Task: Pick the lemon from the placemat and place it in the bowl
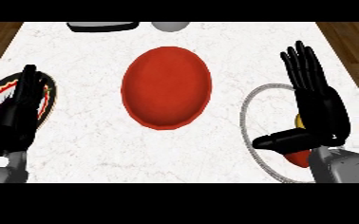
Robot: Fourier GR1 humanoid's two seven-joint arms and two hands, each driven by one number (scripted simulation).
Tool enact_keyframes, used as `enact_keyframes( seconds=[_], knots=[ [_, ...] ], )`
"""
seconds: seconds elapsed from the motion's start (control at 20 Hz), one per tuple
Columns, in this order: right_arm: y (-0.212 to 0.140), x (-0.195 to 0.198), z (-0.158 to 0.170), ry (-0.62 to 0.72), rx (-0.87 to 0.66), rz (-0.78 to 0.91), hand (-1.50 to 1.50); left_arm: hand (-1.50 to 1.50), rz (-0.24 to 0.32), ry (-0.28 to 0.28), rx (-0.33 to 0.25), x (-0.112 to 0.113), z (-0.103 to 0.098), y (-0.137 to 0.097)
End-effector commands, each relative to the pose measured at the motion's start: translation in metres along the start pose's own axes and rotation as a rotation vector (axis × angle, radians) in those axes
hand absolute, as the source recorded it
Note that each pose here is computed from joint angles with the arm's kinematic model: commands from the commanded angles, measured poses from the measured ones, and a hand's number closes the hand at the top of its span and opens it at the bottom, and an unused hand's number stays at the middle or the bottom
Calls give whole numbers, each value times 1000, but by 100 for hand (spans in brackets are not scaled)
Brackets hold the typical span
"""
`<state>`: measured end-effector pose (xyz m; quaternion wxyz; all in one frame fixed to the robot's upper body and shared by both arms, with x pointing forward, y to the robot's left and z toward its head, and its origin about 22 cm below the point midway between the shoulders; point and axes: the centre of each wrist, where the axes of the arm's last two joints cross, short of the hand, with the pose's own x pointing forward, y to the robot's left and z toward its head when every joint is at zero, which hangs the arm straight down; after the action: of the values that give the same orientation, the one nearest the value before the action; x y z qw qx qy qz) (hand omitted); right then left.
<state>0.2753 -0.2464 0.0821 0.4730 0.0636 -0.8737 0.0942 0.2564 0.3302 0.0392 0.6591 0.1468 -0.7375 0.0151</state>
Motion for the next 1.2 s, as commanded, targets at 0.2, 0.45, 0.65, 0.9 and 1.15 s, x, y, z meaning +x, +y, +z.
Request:
enact_keyframes(
  seconds=[0.2, 0.45, 0.65, 0.9, 1.15],
  knots=[
    [-24, 24, 108, -147, -174, 300, -150, 0, 54, -100, 0, 28, -28, 11],
    [-59, 75, 136, -31, -176, 548, -150, 0, 55, -100, -3, 33, -31, 18],
    [-95, 120, 146, 115, -180, 674, -150, 0, 66, -104, -5, 41, -32, 20],
    [-111, 151, 152, 381, 33, 815, -150, 0, 66, -100, -22, 32, -31, 7],
    [-124, 173, 149, 526, 217, 853, -150, 0, 68, -100, -35, 36, -37, 1]
  ],
)
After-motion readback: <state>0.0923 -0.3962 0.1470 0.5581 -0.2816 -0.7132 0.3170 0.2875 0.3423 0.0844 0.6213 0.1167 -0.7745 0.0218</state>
